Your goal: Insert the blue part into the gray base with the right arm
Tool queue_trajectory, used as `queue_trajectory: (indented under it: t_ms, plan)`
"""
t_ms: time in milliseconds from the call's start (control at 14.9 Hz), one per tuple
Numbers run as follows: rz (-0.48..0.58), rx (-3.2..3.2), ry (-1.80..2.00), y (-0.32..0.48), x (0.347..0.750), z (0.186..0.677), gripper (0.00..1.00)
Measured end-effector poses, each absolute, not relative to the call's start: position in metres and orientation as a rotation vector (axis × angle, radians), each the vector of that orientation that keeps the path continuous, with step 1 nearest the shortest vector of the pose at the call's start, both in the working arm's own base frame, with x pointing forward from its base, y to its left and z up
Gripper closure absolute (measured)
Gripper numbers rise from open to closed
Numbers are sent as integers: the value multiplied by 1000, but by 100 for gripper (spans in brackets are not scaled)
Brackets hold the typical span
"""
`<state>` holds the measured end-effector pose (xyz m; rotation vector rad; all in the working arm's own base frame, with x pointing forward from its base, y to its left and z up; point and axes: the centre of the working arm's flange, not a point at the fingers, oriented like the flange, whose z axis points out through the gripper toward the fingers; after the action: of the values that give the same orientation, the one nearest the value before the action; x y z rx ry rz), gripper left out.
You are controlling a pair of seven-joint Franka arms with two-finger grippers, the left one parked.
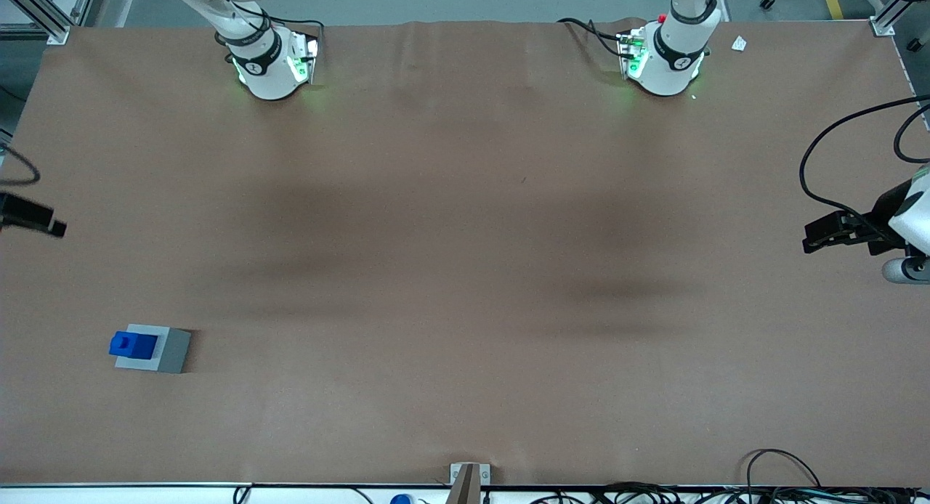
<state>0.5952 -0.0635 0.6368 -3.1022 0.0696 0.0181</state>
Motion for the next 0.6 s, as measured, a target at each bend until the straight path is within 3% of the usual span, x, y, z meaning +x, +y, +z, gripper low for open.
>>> queue_trajectory:
  t_ms: [268, 603]
  plan:
    - [-2, -3107, 101, -41, 545, 650, 0]
    - [-8, -3115, 159, -36, 545, 640, 0]
